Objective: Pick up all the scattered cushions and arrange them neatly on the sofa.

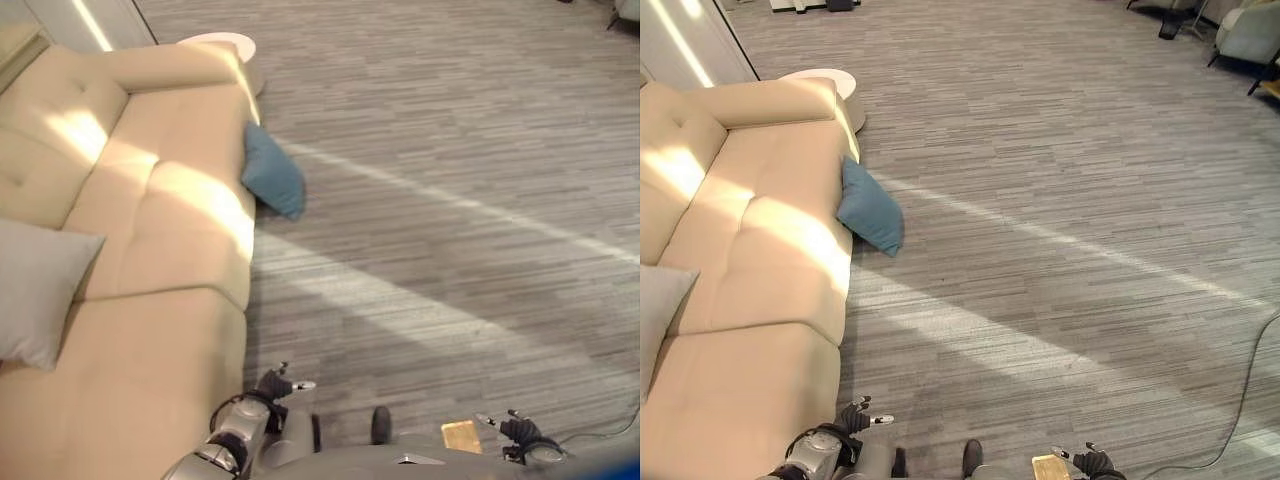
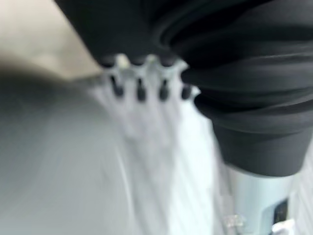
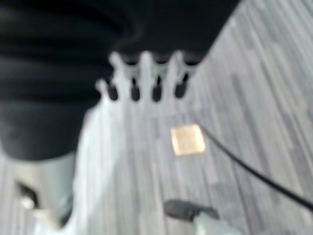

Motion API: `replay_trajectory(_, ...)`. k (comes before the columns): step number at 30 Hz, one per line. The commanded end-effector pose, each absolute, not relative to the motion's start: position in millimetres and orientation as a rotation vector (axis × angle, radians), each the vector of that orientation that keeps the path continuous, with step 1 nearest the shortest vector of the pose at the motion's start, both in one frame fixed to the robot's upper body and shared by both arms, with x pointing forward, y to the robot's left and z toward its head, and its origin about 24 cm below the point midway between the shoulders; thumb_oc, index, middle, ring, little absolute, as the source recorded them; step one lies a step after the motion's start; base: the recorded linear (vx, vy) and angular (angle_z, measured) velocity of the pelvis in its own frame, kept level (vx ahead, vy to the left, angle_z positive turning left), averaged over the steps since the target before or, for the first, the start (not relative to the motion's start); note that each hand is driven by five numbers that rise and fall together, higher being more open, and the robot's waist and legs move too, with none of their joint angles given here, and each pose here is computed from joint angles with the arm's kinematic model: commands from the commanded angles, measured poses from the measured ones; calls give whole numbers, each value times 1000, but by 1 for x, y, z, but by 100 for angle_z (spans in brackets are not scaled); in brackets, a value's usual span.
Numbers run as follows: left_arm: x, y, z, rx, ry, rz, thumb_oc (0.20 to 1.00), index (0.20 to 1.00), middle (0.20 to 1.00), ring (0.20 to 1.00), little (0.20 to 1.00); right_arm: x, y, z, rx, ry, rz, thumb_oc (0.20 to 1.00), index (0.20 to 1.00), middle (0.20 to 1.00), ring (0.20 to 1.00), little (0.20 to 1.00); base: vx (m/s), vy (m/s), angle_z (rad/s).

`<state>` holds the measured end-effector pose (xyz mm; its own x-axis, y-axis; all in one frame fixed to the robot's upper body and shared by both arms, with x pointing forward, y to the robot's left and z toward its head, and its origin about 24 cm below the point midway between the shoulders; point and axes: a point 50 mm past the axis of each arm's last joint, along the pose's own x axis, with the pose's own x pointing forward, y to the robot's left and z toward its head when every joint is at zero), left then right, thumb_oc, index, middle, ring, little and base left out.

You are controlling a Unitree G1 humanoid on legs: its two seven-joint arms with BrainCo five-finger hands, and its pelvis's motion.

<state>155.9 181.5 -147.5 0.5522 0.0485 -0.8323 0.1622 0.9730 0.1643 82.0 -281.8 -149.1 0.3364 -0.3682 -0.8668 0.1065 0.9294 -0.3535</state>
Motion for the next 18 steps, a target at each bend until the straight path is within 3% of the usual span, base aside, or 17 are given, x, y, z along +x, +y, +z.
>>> replay_trajectory(1,155,182,-149,276,996,-68,1000,1000,1000,1000,1000,78,-306,-140,-329,1192,-347,1000,1000,1000,1000,1000,532,-182,-85)
replay_trajectory(4,136,192,-155,228,1061,-6,1000,1000,1000,1000,1000,90,-301,-140,-347,1167,-301,1000,1000,1000,1000,1000,507,-130,-164)
replay_trajectory(7,141,201,-152,244,1047,16,1000,1000,1000,1000,1000,104,-298,-138,-350,1133,-279,1000,1000,1000,1000,1000,238,-140,-136)
replay_trajectory(11,145,197,-151,253,1038,1,1000,1000,1000,1000,1000,101,-298,-138,-344,1145,-274,1000,1000,1000,1000,1000,428,-338,-5)
replay_trajectory(18,160,187,-147,264,997,-40,1000,1000,1000,1000,1000,89,-298,-141,-292,1174,-319,1000,1000,1000,1000,1000,371,-530,87)
